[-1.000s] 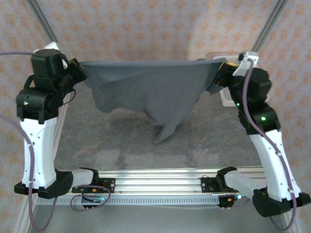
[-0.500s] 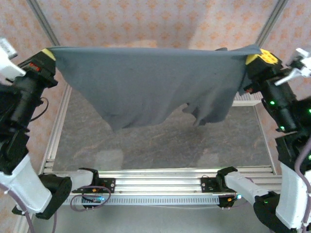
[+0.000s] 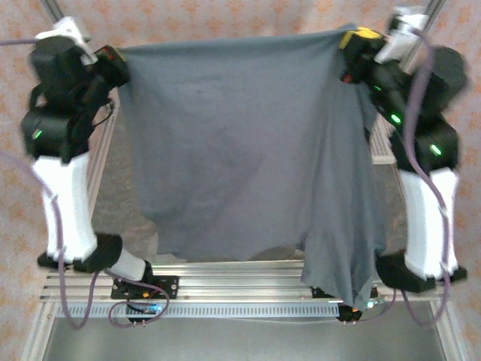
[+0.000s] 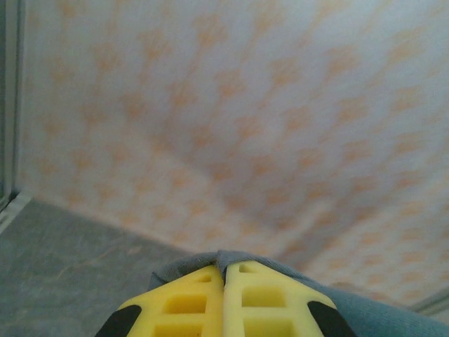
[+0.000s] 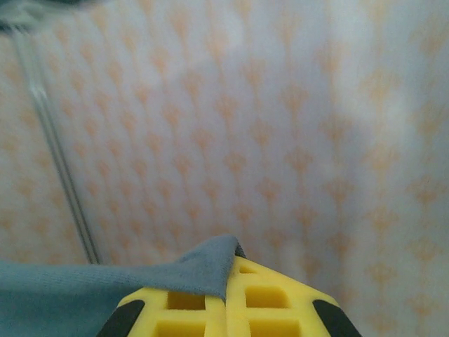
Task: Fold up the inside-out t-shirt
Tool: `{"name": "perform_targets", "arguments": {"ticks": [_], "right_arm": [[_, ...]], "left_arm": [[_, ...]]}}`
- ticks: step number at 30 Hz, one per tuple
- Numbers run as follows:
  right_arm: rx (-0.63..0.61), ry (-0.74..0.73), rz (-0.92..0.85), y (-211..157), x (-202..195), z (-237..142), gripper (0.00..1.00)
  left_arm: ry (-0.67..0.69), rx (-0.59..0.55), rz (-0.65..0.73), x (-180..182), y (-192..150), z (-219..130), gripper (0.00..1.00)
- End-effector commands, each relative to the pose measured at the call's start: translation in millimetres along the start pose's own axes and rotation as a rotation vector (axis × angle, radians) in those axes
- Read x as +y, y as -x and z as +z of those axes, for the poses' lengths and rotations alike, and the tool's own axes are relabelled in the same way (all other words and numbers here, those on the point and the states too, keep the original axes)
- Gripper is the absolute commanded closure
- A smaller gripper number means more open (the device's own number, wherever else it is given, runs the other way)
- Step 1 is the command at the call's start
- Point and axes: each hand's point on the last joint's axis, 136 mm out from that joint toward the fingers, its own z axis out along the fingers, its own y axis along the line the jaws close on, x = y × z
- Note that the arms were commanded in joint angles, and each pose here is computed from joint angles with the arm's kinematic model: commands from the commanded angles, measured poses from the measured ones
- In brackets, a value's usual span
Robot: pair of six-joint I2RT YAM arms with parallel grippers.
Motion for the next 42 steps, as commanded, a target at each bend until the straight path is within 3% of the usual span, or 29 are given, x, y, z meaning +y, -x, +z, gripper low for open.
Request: {"name": "perform_targets", "arguments": {"ticks": [1,3,5,6,8,11,17,20,23,27,33,37,42], "right_arm": [[0.187,-0.024,0.024,-82.2,-27.8,80.2,0.98],[0.282,-0.047,0.045,-131.0,-43.6,120.2,0.9],[0.378,-0.084,0.068,-178.6,-60.1,152.1,0.6],[0.425,-0.123,0.084,-196.4,-70.1,162.7,0.52],[0.475,-0.198,0.1,-207.9,-85.0,169.3,0.46],[0.49,-0.219,0.108,-205.8,-88.5,166.5,0.4],[0.626,-0.228,0.175,-234.6,-80.6,125.7,0.38],[0.659,-0.323,0.235,-270.8,-91.4,90.5,0.38],[0.689,-0.475,0.314,-317.1,-109.7,41.4,0.39],[0.722,-0.715,0.423,-368.3,-132.0,-45.3,0.38],[0.902,-0.911,0.61,-459.1,-155.0,-157.5,0.34],[0.957,-0.88,0.645,-500.8,-163.7,-172.2,0.34],[1.021,-0.755,0.683,-542.2,-167.0,-142.7,0.4]], "left_arm": [[0.153,0.069,-0.027,44.6,-23.4,69.7,1.0],[0.203,0.145,-0.081,74.1,-45.2,114.3,1.0],[0.23,0.225,-0.122,97.2,-69.8,151.5,0.9],[0.224,0.254,-0.13,102.4,-79.2,164.6,0.82],[0.229,0.289,-0.115,111.4,-94.7,184.2,0.65],[0.163,0.266,-0.104,98.8,-88.0,174.6,0.48],[0.067,0.389,-0.141,83.1,-130.1,135.3,0.3],[0.069,0.516,-0.145,84.8,-187.4,109.5,0.21],[0.092,0.668,-0.137,93.5,-261.2,79.8,0.2],[0.207,0.801,-0.244,129.3,-342.4,30.8,0.24],[0.386,0.947,-0.203,176.9,-414.8,-38.0,0.24],[0.433,0.97,-0.202,194.0,-435.7,-51.2,0.24],[0.453,1.02,-0.179,203.5,-454.7,-48.4,0.24]]}}
